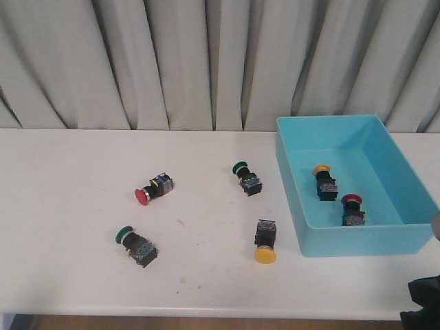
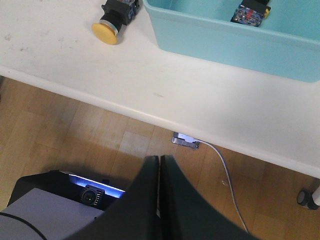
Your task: Pick red and yellow buttons and place in box
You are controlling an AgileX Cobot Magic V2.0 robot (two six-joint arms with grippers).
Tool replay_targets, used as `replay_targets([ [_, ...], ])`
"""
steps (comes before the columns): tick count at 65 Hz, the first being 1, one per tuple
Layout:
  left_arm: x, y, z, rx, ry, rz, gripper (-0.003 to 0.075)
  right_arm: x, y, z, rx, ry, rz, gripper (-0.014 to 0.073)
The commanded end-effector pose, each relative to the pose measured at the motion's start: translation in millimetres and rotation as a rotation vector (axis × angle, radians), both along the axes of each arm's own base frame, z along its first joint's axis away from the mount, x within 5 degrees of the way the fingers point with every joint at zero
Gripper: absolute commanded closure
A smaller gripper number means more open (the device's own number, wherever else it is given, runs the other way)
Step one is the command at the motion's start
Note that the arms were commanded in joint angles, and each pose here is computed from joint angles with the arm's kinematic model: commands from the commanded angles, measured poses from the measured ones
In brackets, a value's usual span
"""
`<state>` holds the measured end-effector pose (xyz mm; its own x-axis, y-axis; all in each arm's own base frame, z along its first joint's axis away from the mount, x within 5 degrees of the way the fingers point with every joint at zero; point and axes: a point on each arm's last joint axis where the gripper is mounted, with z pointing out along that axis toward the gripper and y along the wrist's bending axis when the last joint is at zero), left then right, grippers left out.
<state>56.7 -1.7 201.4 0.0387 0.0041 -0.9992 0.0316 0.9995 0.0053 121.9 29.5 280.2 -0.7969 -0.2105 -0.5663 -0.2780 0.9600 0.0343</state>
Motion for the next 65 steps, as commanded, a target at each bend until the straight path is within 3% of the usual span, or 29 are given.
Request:
replay_targets([
  [1, -0.3, -0.7, -4.0, -0.013, -0.096, -0.007, 0.0728, 3.9, 0.7, 9.8, 0.008, -0.068, 0.003, 0.0602],
  [10, -0.7, -0.5, -1.3, -0.042, -0.126, -0.009, 0.0728, 3.9, 0.7, 9.8, 0.008, -0.068, 0.003, 0.0602],
  [29, -0.1, -0.4, -5.3, 0.021, -0.083, -0.001, 0.0728, 3.9, 0.7, 9.8, 0.008, -0.068, 0.003, 0.0602],
  [65, 0.7, -0.1, -12.6, 0.025, 0.001, 0.001, 0.0728, 3.9, 0.7, 9.8, 0.008, -0.068, 0.003, 0.0602],
])
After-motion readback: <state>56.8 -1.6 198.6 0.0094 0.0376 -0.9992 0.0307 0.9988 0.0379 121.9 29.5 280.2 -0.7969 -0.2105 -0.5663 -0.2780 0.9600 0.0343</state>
